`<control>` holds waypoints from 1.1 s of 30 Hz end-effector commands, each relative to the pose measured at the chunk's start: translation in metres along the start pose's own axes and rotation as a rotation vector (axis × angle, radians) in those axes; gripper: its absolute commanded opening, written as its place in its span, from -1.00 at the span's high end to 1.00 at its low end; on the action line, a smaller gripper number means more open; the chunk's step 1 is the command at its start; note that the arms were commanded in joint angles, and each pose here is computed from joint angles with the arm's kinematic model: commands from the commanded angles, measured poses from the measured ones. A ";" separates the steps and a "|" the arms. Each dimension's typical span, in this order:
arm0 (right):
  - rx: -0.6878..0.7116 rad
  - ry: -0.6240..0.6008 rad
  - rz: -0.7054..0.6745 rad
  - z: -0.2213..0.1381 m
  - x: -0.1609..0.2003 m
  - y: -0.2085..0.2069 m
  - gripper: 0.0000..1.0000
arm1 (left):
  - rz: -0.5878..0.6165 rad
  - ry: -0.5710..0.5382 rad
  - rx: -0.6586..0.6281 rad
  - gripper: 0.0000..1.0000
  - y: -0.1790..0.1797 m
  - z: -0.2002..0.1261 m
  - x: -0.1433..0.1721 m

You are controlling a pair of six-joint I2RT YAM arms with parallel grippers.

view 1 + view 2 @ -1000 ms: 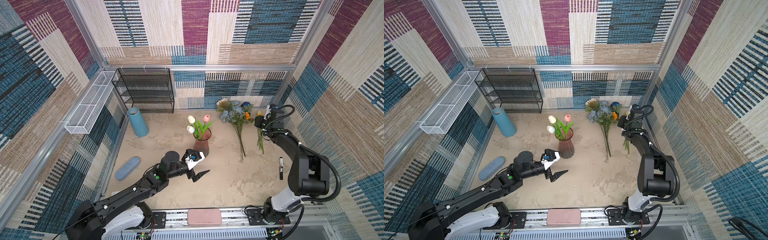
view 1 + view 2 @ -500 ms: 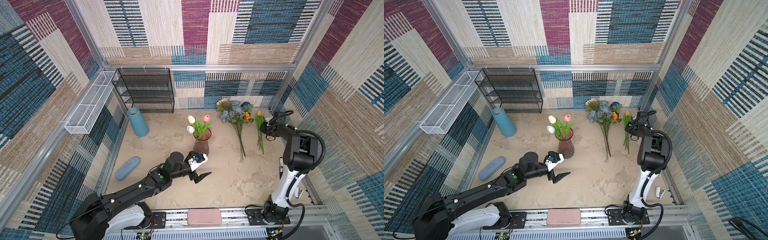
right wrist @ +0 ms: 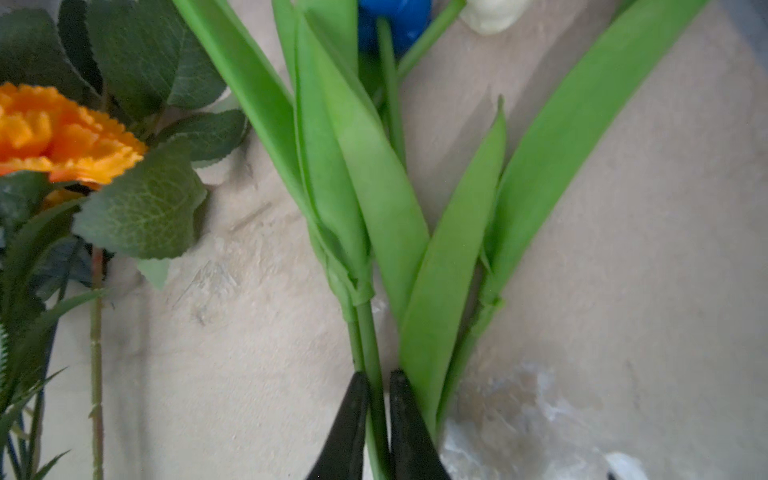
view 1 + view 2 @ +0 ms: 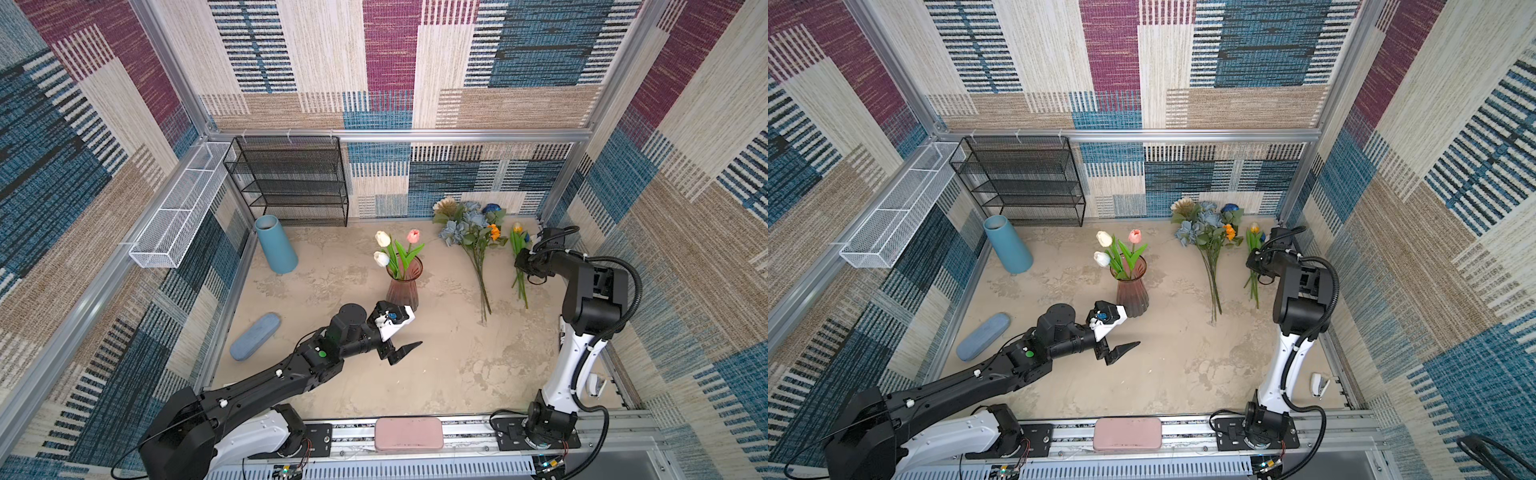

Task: Arrange flowers in a vase
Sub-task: Pick up the flower from the flowers.

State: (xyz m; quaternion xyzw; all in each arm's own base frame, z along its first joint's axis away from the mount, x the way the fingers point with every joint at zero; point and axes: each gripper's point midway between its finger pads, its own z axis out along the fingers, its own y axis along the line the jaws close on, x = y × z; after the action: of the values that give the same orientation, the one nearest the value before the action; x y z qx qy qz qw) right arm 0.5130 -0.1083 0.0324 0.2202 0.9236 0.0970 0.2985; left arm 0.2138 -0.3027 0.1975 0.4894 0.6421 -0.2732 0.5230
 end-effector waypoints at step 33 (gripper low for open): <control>-0.433 -0.262 -0.201 -0.161 0.002 0.144 0.99 | 0.030 -0.096 -0.129 -0.92 0.026 0.003 -0.024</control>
State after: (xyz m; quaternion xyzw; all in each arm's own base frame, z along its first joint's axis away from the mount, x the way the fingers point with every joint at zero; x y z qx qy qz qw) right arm 0.4606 -0.0072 0.1598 0.1269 0.8852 0.2043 0.3982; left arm 0.2295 -0.3070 0.2044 0.4783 0.6360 -0.2532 0.5501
